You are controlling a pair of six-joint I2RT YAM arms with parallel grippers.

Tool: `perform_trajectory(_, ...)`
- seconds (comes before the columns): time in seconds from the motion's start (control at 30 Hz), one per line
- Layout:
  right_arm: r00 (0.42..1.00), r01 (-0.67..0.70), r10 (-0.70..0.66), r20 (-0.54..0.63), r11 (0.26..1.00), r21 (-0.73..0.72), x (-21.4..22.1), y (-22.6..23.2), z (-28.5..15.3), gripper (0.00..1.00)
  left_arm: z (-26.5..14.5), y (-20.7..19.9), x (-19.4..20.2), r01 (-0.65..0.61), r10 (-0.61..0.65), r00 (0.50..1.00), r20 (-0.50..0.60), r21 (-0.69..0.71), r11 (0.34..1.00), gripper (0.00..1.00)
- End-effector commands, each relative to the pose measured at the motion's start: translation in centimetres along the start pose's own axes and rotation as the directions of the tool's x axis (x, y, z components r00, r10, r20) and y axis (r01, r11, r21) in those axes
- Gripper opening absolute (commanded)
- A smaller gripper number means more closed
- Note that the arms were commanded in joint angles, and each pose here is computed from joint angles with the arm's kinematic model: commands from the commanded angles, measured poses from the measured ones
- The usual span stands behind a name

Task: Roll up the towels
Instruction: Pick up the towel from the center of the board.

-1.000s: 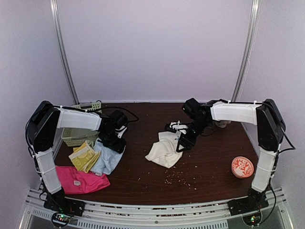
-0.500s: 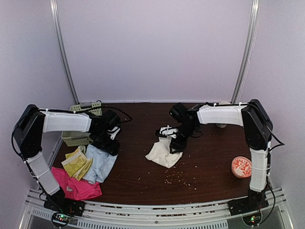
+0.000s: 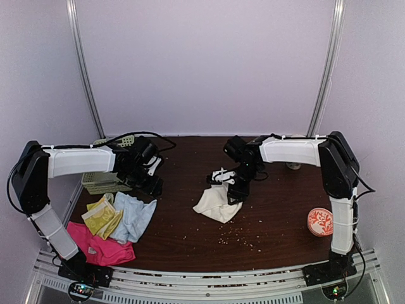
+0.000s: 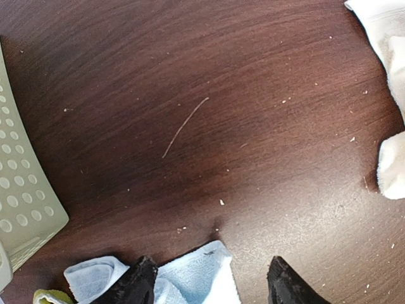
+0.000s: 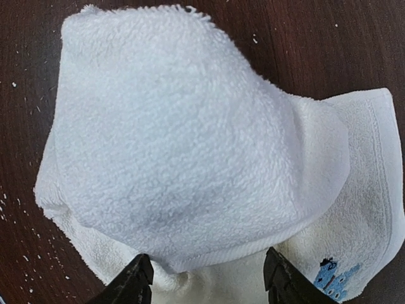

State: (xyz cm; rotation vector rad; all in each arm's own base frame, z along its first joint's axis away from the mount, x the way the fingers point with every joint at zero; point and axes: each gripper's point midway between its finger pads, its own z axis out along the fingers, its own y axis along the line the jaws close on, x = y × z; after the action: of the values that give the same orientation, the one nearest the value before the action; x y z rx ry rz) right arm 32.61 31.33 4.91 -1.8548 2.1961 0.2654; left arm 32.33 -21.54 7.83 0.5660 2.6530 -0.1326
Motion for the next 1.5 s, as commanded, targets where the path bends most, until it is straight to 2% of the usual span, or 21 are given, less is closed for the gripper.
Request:
perform_trajectory(0.0, 1.000, -0.008, 0.008, -0.002, 0.999, 0.046, -0.6, -1.0, -0.3, 0.59, -1.3, -0.8, -2.1, -0.004, 0.002, 0.997, 0.075, 0.031, 0.999, 0.62)
perform_trajectory(0.1, 1.000, -0.025, 0.024, 0.008, 0.997, 0.070, -0.9, -1.6, -0.2, 0.56, -1.3, -0.9, -2.2, -0.005, 0.002, 0.997, 0.078, 0.031, 1.000, 0.62)
perform_trajectory(0.3, 0.999, -0.042, 0.041, 0.019, 0.995, 0.086, -1.2, -2.0, -0.2, 0.40, -1.4, -1.0, -2.3, -0.005, 0.002, 0.996, 0.089, 0.033, 0.999, 0.62)
perform_trajectory(0.37, 0.999, -0.047, 0.046, 0.015, 0.996, 0.078, -1.1, -1.8, -0.2, 0.39, -1.3, -1.1, -2.1, -0.008, 0.005, 0.996, 0.087, 0.035, 0.999, 0.62)
perform_trajectory(0.43, 0.999, -0.047, 0.046, 0.010, 0.998, 0.051, -1.1, -1.3, -0.3, 0.42, -1.3, -1.1, -2.0, -0.009, 0.006, 0.996, 0.087, 0.037, 0.999, 0.62)
perform_trajectory(0.57, 1.000, -0.001, 0.001, 0.026, 1.000, -0.002, -0.8, 0.2, -0.9, 0.58, -1.2, -1.1, -1.8, -0.011, 0.008, 0.996, 0.086, 0.037, 0.999, 0.62)
perform_trajectory(0.77, 1.000, 0.005, -0.004, -0.019, 0.999, 0.051, 0.0, -0.7, -0.3, 0.59, -1.2, -1.4, -1.9, -0.015, 0.010, 0.996, 0.091, 0.046, 0.999, 0.62)
perform_trajectory(0.9, 0.998, 0.046, -0.045, -0.036, 0.999, 0.019, 0.1, 0.1, 0.3, 0.61, -1.3, -1.4, -1.9, -0.016, 0.012, 0.996, 0.093, 0.047, 0.999, 0.62)
perform_trajectory(1.0, 0.995, 0.083, -0.085, -0.058, 0.996, -0.032, 0.5, 1.4, 0.7, 0.69, -1.4, -1.4, -1.7, -0.016, 0.012, 0.996, 0.093, 0.046, 0.999, 0.62)
perform_trajectory(1.1, 0.995, 0.081, -0.082, -0.056, 0.997, -0.013, 0.3, 1.2, 1.1, 0.68, -1.4, -1.4, -1.5, -0.011, 0.007, 0.996, 0.091, 0.044, 0.999, 0.62)
perform_trajectory(1.33, 0.999, 0.025, -0.020, -0.038, 0.991, 0.129, -0.5, -1.6, 0.8, 0.50, -1.4, -1.4, -1.3, -0.013, 0.009, 0.996, 0.089, 0.043, 0.999, 0.62)
perform_trajectory(1.47, 0.999, 0.034, -0.030, -0.029, 0.985, 0.168, -0.9, -2.1, -0.1, 0.31, -1.4, -1.5, -1.4, -0.018, 0.014, 0.996, 0.089, 0.042, 0.999, 0.62)
